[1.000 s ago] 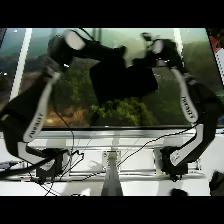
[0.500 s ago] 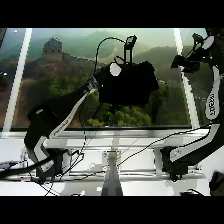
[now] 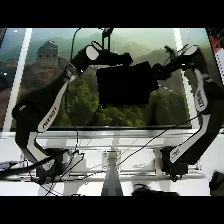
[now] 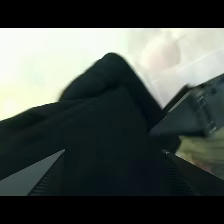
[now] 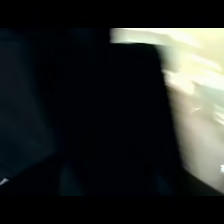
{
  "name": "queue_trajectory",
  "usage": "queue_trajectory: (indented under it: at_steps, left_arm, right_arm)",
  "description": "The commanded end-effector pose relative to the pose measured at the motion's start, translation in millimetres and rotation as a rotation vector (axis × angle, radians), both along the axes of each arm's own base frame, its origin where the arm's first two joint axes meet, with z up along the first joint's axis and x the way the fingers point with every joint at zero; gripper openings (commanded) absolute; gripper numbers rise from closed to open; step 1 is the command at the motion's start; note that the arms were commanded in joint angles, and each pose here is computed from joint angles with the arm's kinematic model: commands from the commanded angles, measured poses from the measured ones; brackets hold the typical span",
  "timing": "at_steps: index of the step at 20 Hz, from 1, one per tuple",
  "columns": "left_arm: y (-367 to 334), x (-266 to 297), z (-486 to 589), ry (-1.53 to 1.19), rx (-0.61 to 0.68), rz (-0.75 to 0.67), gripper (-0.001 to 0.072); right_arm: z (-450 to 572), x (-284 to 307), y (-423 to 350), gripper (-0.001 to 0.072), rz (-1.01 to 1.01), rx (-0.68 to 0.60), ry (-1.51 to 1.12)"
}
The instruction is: Fold the clothes and pants, and hang the long-sleeved shirts on hangers.
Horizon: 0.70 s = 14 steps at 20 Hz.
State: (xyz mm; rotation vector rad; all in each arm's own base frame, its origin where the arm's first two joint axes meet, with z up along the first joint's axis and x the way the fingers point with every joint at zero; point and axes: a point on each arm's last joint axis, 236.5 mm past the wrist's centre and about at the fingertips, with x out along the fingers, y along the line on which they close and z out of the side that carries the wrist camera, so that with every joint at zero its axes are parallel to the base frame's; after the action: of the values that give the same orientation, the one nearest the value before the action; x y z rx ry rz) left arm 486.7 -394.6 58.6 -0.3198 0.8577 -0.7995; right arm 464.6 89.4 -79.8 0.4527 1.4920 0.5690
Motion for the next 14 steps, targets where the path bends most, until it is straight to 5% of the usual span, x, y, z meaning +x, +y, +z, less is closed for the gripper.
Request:
queue_trajectory:
  at_steps: [1,4,5,6,7,9,11,12,14]
  left_arm:
    - [20,3,0,0.03,0.018,-0.002,0.0693]
    - [25,6,1,0.02,0.022,0.0,0.0693]
    - [29,6,2,0.021,0.027,-0.001,0.0692]
    - [33,5,5,0.02,0.038,-0.007,0.069]
    - [42,3,8,0.015,0.061,-0.018,0.0663]
    - [70,0,17,-0.009,0.147,-0.033,0.045]
    - [110,0,36,-0.052,0.241,-0.02,0.0076]
    - [129,1,50,-0.08,0.277,-0.003,0.0009]
    - [168,3,92,-0.177,0.337,0.059,0.0008]
  right_arm:
    - [-19,-17,77,0.0524,0.142,0.07,0.023]
    - [-26,-17,129,0.0474,0.248,0.019,-0.079]
    - [-28,-15,135,0.0202,0.279,-0.022,-0.112]
    - [-29,-12,136,0.0028,0.307,-0.077,-0.148]
    - [-27,-6,131,0.0024,0.323,-0.133,-0.178]
    - [-14,17,98,0.0024,0.258,-0.274,-0.24]
    - [9,39,40,0.0023,0.126,-0.415,-0.279]
    - [20,46,7,0.0023,0.029,-0.47,-0.27]
    - [44,50,-59,0.0024,-0.203,-0.517,-0.227]
